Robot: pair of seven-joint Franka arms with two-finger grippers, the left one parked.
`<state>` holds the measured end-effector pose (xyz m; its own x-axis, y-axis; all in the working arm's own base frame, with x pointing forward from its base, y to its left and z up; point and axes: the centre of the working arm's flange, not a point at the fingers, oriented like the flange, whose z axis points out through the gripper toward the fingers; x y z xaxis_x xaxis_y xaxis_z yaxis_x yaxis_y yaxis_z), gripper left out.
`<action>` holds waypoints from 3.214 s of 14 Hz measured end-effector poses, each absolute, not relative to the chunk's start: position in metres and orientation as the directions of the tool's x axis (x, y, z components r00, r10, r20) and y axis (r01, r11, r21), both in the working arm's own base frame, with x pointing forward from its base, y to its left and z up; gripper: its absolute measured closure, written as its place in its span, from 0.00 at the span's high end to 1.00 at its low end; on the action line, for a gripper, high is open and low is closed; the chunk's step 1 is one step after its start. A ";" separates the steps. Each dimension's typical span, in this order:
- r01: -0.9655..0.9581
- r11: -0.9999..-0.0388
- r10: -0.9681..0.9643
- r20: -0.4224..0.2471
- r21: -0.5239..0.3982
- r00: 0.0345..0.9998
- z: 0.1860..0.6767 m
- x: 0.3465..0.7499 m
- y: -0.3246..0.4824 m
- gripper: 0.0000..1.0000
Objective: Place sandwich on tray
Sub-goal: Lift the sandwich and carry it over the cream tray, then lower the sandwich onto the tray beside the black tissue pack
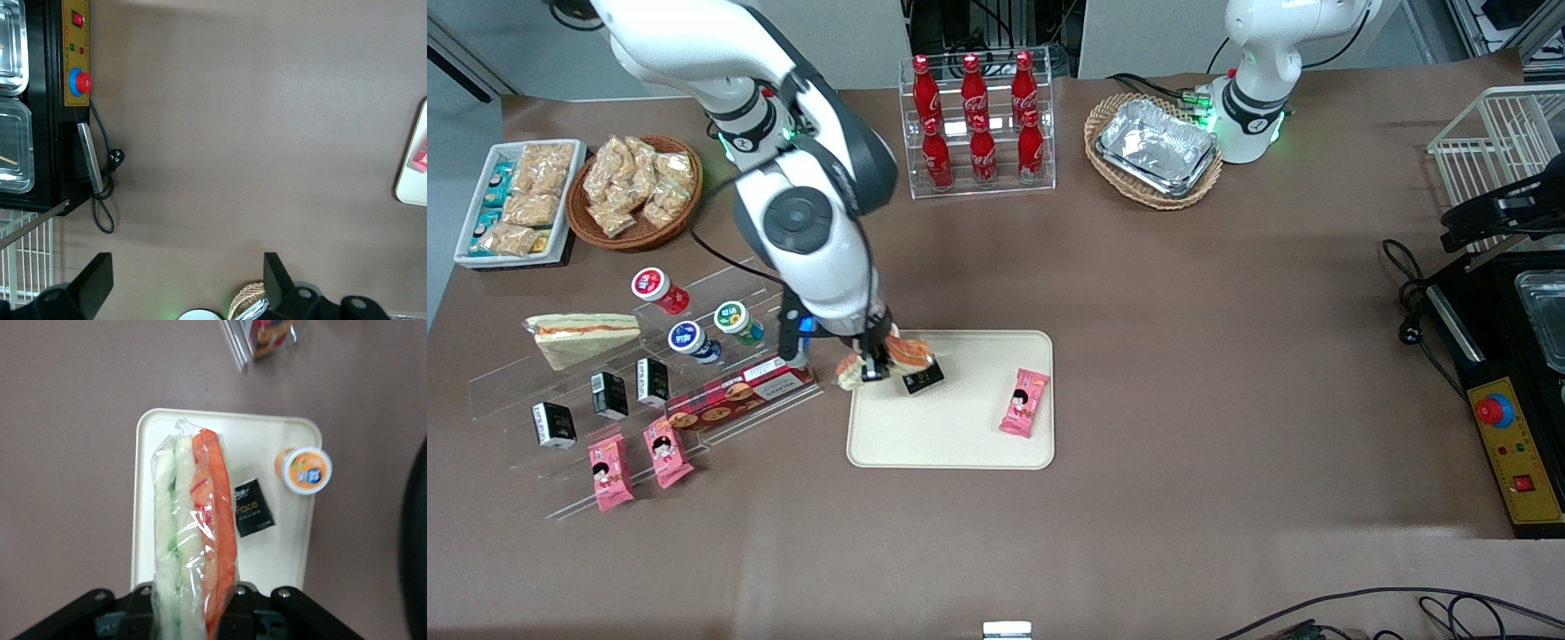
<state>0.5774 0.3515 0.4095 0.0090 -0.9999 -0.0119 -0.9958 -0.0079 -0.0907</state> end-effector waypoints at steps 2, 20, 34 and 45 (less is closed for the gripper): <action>-0.991 0.059 -0.998 -0.017 -0.120 -0.058 0.380 0.581 0.370 0.20; -0.953 0.184 -0.981 0.015 -0.239 -0.194 0.236 0.623 0.434 0.20; -0.953 0.061 -0.996 0.038 -0.296 -0.076 0.224 0.614 0.455 0.39; -0.952 0.072 -0.993 0.064 -0.297 -0.095 0.242 0.620 0.449 1.00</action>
<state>0.6201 0.4487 0.2417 -0.0949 -0.9934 0.0639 -0.9521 0.0718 -0.2972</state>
